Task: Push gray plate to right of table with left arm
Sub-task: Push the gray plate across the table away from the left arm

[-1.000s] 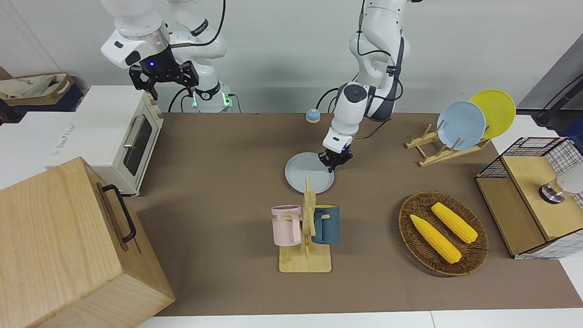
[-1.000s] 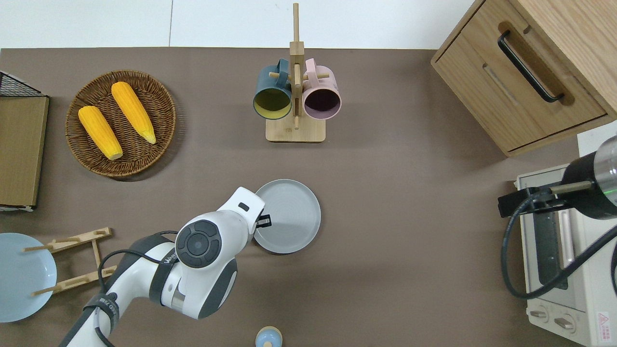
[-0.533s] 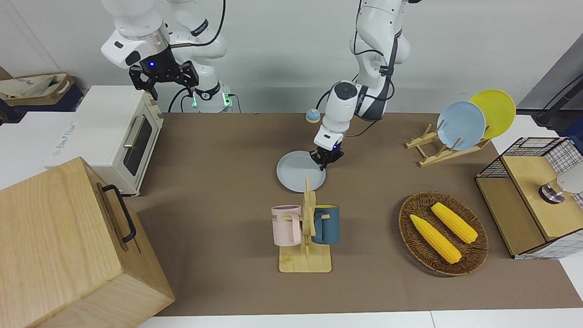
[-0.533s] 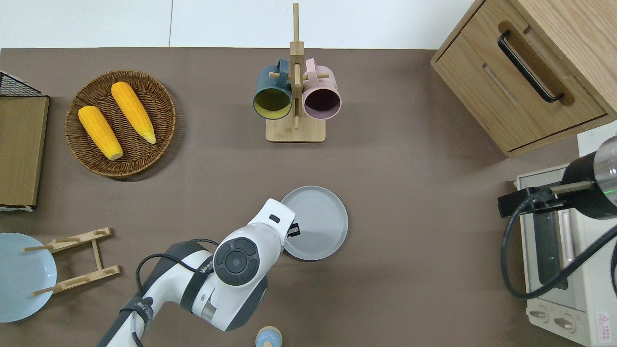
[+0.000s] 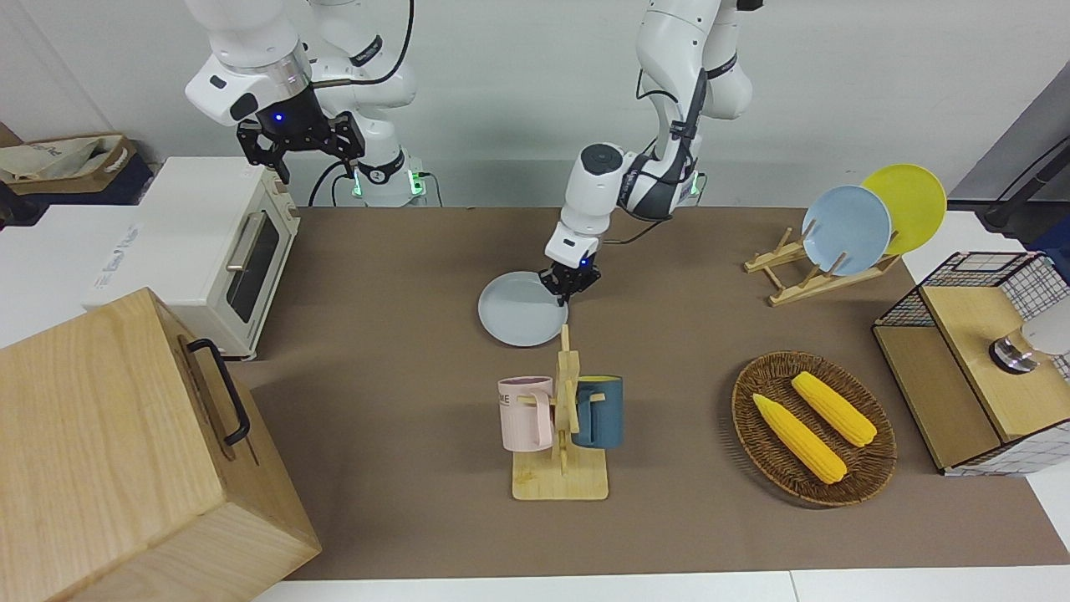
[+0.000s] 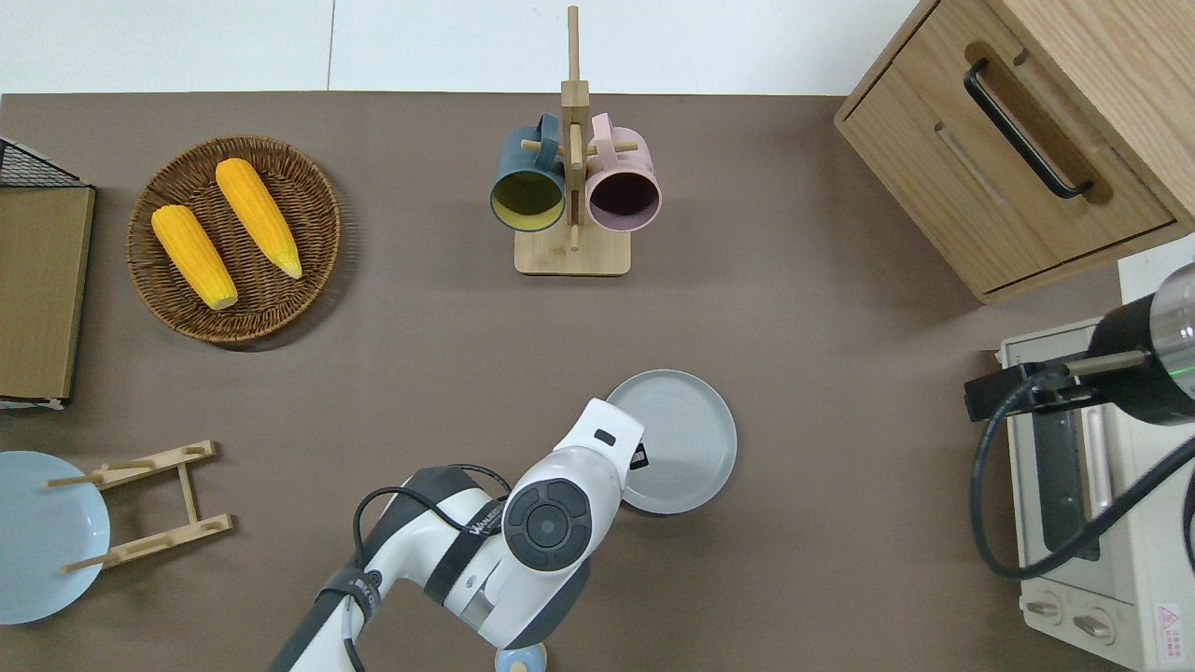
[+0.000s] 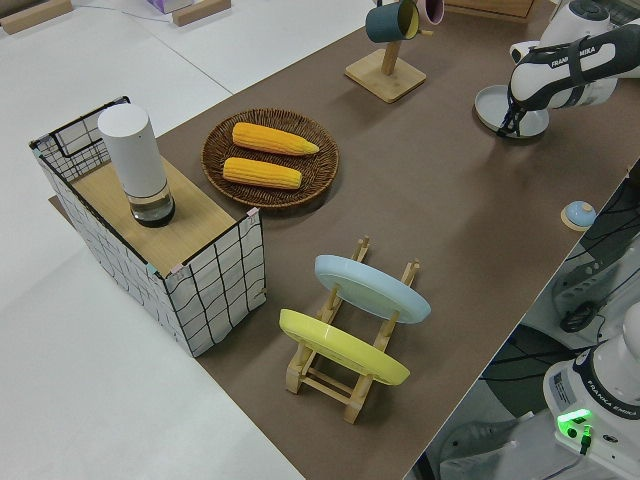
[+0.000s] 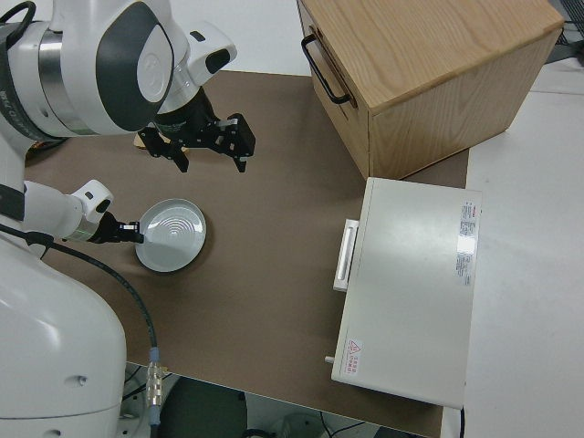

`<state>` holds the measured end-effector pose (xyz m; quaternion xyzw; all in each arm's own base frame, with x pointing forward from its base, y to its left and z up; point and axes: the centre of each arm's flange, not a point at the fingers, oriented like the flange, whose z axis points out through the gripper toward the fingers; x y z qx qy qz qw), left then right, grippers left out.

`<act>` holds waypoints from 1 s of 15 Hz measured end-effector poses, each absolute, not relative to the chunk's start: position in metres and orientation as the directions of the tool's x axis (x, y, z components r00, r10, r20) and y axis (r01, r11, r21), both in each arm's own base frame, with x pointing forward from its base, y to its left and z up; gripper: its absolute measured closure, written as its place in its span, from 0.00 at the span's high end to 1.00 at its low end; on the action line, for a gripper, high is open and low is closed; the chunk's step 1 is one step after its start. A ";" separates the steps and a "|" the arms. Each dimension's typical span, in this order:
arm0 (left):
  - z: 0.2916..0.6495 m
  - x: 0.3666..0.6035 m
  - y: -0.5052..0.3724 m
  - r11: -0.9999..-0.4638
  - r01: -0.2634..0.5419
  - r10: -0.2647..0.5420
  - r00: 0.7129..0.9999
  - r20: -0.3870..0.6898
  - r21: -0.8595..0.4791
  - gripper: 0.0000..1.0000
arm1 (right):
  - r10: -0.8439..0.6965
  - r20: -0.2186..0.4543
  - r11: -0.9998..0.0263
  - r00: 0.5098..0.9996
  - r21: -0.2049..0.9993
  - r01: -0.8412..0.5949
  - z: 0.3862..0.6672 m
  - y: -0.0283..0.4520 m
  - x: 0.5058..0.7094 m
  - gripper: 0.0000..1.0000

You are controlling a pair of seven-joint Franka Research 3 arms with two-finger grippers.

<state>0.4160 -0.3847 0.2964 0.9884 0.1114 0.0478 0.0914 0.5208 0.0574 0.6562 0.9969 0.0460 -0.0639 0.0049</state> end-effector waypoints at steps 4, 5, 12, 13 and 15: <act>0.296 0.411 -0.420 -0.952 0.222 0.241 0.968 0.067 0.213 0.01 | 0.091 -0.128 -0.996 0.988 0.004 0.092 0.656 0.057 0.521 0.99; 0.295 0.410 -0.427 -0.951 0.223 0.242 0.968 0.068 0.215 0.01 | 0.091 -0.128 -0.996 0.988 0.004 0.092 0.656 0.057 0.521 0.99; 0.296 0.406 -0.472 -0.947 0.236 0.259 0.962 0.082 0.220 0.01 | 0.091 -0.128 -0.996 0.988 0.004 0.092 0.656 0.057 0.521 0.99; 0.296 0.405 -0.477 -0.946 0.235 0.258 0.963 0.082 0.224 0.01 | 0.091 -0.128 -0.996 0.988 0.004 0.092 0.656 0.057 0.521 0.99; 0.296 0.403 -0.485 -0.945 0.235 0.259 0.962 0.081 0.229 0.01 | 0.091 -0.128 -0.996 0.988 0.004 0.092 0.656 0.057 0.521 0.99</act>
